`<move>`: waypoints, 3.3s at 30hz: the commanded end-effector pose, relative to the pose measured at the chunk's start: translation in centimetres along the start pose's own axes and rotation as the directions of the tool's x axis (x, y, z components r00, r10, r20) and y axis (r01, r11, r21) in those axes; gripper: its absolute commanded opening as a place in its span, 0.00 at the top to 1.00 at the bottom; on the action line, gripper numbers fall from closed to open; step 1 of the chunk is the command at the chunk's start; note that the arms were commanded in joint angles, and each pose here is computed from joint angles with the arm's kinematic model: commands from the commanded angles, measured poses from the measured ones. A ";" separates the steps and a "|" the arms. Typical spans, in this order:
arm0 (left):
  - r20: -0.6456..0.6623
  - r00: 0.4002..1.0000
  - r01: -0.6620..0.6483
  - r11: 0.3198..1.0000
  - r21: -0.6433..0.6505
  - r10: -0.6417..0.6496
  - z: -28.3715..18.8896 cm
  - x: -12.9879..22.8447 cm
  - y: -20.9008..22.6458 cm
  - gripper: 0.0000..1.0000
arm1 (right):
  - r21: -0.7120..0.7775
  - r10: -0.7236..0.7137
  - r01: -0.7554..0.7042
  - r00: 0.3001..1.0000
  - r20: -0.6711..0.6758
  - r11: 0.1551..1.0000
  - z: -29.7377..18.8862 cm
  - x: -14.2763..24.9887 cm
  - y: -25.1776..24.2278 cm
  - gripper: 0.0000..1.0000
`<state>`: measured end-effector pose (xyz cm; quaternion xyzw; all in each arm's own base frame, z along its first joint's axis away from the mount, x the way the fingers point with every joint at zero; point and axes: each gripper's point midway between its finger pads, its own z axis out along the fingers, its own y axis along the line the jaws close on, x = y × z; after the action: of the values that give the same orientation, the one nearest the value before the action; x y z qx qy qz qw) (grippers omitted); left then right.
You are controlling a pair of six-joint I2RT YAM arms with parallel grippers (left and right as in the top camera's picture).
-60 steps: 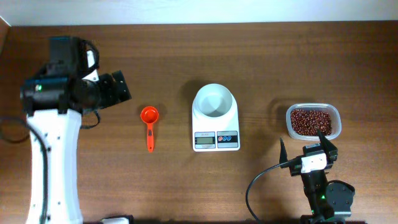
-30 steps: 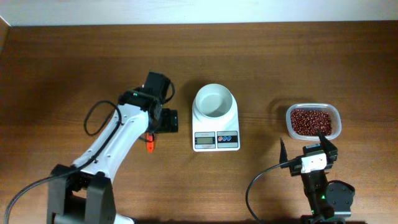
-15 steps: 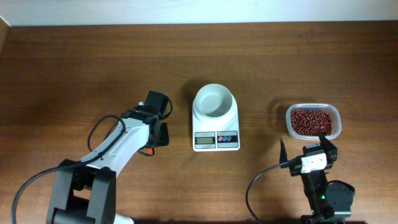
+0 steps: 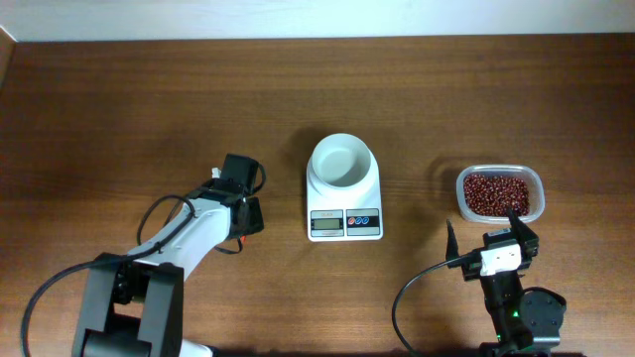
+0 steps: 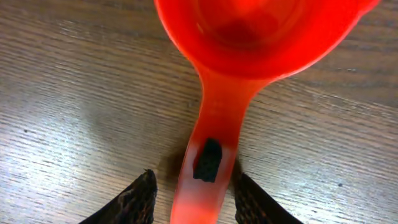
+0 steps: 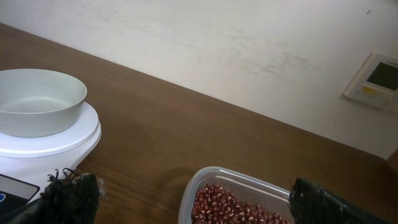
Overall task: Scoop item into bowl and weigh 50g on scale
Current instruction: 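Move the left gripper down onto the orange scoop handle, then close the left gripper on the orange scoop handle and lift, then carry the scoop over the scale toward the right gripper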
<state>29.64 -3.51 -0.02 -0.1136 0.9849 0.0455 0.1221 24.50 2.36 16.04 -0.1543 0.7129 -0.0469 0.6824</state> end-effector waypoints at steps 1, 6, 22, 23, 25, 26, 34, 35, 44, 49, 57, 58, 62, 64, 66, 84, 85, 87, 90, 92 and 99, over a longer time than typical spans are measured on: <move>-0.025 1.000 0.008 1.000 0.019 -0.008 0.1 0.9 -0.1 0.59 | -0.015 0.000 0.000 1.000 0.000 1.000 0.0 0.1 0.4 0.01; 0.002 1.000 -0.029 0.999 0.029 0.029 0.1 0.3 -0.3 0.56 | -0.015 0.000 0.000 1.000 0.000 1.000 0.0 0.1 0.4 0.01; 0.013 1.000 -0.026 0.997 0.071 0.025 0.0 -0.1 -1.1 0.44 | -0.015 0.000 0.000 1.000 0.000 1.000 0.0 0.1 0.4 0.01; 0.033 0.999 -0.024 0.998 0.059 0.022 0.0 -0.5 -0.9 0.37 | -0.015 0.000 0.000 1.000 0.000 1.000 0.0 0.1 0.4 0.01; 0.073 0.997 -0.018 1.000 0.021 0.016 0.0 -1.4 -0.4 0.34 | -0.015 0.000 0.000 1.000 0.000 1.000 0.0 0.1 0.4 0.01; 0.099 0.995 -0.014 1.000 0.019 0.012 0.0 -2.0 -0.4 0.34 | -0.015 0.000 0.000 1.000 0.000 1.000 0.0 0.1 0.4 0.01; 0.151 0.989 -0.006 0.999 0.047 -0.001 -0.2 -3.3 -1.1 0.51 | -0.015 0.000 0.000 1.000 0.000 1.000 0.0 0.1 0.4 0.01; 0.149 0.989 -0.007 0.999 0.050 -0.001 -0.2 -3.3 -1.1 0.55 | -0.015 0.001 -0.001 1.000 0.000 1.000 0.0 0.1 0.4 0.01; 0.174 0.985 -0.004 0.998 0.056 -0.006 -0.3 -3.8 -1.3 0.56 | -0.015 0.000 0.000 1.000 0.000 1.000 0.0 0.1 0.4 0.01; 0.181 0.983 -0.003 0.998 0.058 -0.008 -0.1 -3.9 -1.3 0.60 | -0.015 0.001 -0.001 1.000 0.000 1.000 0.0 0.1 0.4 0.01; 0.161 0.987 -0.003 1.000 0.026 -0.001 1.1 -3.6 -1.0 0.63 | -0.015 0.001 -0.001 1.000 0.000 1.000 0.0 0.1 0.4 0.01; 0.164 0.986 -0.002 1.000 0.027 -0.002 1.2 -3.7 -1.0 0.63 | -0.015 0.000 0.000 1.000 0.000 1.000 0.0 0.1 0.4 0.01; 0.197 0.980 0.003 0.999 0.042 -0.011 1.0 -4.5 -1.3 0.67 | -0.015 0.000 0.000 1.000 0.000 1.000 0.0 0.1 0.4 0.01; 0.200 0.980 0.003 0.999 0.043 -0.012 1.0 -4.6 -1.4 0.69 | -0.015 0.001 -0.001 1.000 0.000 1.000 0.0 0.1 0.4 0.01; 0.207 0.978 0.004 0.999 0.046 -0.014 0.9 -4.7 -1.4 0.72 | -0.015 0.001 -0.001 1.000 0.000 1.000 0.0 0.1 0.4 0.01; 0.519 0.825 0.061 0.947 0.316 -0.226 -13.6 -10.4 -2.4 0.97 | -0.015 0.000 0.000 1.000 0.000 1.000 0.0 0.1 0.4 0.01; 0.529 0.811 0.070 0.939 0.335 -0.249 -14.8 -10.6 -2.2 0.99 | -0.015 0.000 0.000 1.000 0.000 1.000 0.0 0.1 0.4 0.01; 0.547 0.787 0.074 0.923 0.377 -0.286 -18.9 -11.2 -2.0 0.99 | -0.015 0.000 0.000 1.000 0.000 1.000 0.0 0.1 0.4 0.01; 0.516 0.801 0.040 0.888 0.459 -0.303 -23.2 -11.9 -3.3 1.00 | -0.015 0.000 0.000 1.000 0.000 1.000 0.0 0.1 0.4 0.01; 0.503 0.812 -0.010 0.855 0.519 -0.297 -25.7 -12.3 -4.5 1.00 | -0.015 0.000 0.000 1.000 0.000 1.000 0.0 0.1 0.4 0.01; 0.367 0.897 -0.064 0.749 0.659 -0.246 -26.2 -10.5 -8.2 1.00 | -0.015 0.000 0.000 1.000 0.000 1.000 0.0 0.1 0.4 0.01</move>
<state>35.79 -10.18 27.85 -0.1161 0.8738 -0.2324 0.4112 24.50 2.36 16.04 -0.1543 0.7129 -0.0469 0.6824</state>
